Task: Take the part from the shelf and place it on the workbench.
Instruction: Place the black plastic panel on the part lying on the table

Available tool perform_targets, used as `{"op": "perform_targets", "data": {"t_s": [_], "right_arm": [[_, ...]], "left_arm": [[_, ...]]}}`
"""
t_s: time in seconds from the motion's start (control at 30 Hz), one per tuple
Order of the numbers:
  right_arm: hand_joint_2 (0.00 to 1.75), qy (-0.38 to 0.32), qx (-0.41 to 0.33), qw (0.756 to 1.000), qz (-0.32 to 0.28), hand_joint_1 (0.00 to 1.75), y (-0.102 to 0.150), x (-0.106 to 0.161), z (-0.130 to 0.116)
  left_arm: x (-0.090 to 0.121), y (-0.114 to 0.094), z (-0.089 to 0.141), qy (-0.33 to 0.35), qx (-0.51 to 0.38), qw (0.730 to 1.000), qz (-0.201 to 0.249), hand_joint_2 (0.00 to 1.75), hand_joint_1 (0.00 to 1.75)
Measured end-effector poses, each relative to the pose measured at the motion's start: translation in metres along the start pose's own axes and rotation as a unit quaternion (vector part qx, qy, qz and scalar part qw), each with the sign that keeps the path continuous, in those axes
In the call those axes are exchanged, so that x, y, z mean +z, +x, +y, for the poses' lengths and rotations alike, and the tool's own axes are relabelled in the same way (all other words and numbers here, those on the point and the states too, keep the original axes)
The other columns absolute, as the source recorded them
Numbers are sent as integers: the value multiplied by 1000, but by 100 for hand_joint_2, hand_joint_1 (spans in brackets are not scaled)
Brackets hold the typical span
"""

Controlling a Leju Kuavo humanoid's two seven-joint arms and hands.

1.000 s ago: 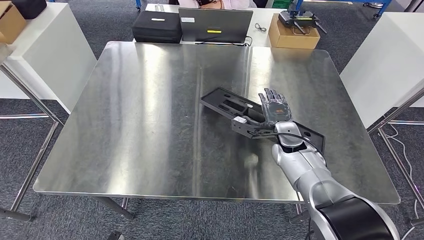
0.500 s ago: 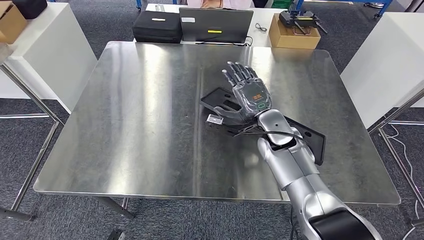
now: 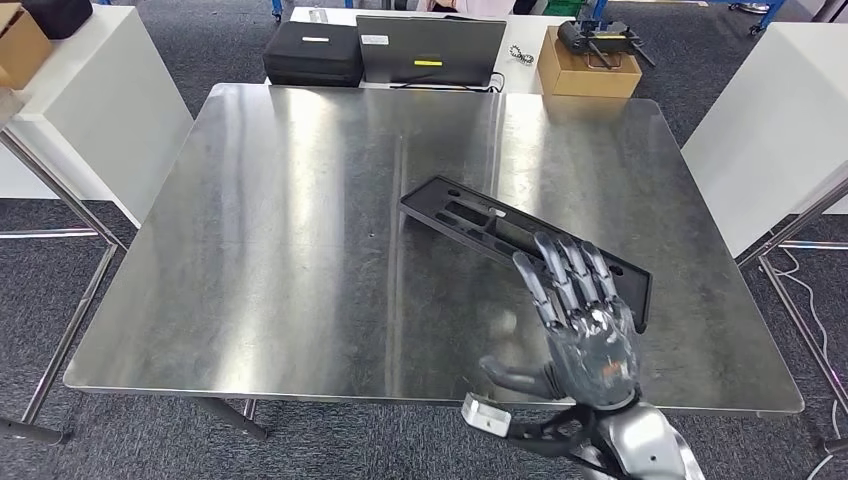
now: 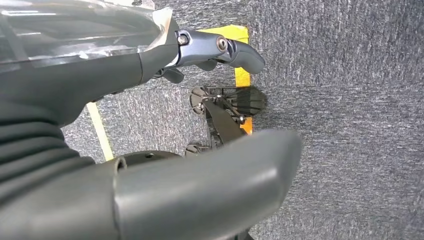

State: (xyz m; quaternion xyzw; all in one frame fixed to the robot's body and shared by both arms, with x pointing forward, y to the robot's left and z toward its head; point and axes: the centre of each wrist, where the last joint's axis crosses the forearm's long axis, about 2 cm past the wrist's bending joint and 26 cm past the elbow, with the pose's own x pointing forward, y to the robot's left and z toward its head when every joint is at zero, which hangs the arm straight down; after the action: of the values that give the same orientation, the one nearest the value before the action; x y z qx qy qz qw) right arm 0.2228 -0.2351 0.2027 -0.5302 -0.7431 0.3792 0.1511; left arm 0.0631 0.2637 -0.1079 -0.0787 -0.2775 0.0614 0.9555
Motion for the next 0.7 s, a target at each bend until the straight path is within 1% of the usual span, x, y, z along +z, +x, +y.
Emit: {"op": "perform_targets", "data": {"t_s": [0.13, 0.3, 0.47, 0.7], "right_arm": [[0, -11, 3, 1000, 3, 0, 1, 23, -20], [0, -7, 0, 1000, 17, 0, 6, 40, -33], [0, -5, -2, 1000, 24, 0, 7, 46, -39], [0, -5, -3, 999, 34, 0, 8, 49, -41]], "left_arm": [[4, -9, 0, 6, 13, 1000, 2, 0, 0], [6, -14, -1, 13, 20, 1000, 9, 0, 0], [6, -15, -1, 14, 22, 1000, 11, 0, 0], [7, -15, -1, 16, 25, 999, 13, 0, 0]]}}
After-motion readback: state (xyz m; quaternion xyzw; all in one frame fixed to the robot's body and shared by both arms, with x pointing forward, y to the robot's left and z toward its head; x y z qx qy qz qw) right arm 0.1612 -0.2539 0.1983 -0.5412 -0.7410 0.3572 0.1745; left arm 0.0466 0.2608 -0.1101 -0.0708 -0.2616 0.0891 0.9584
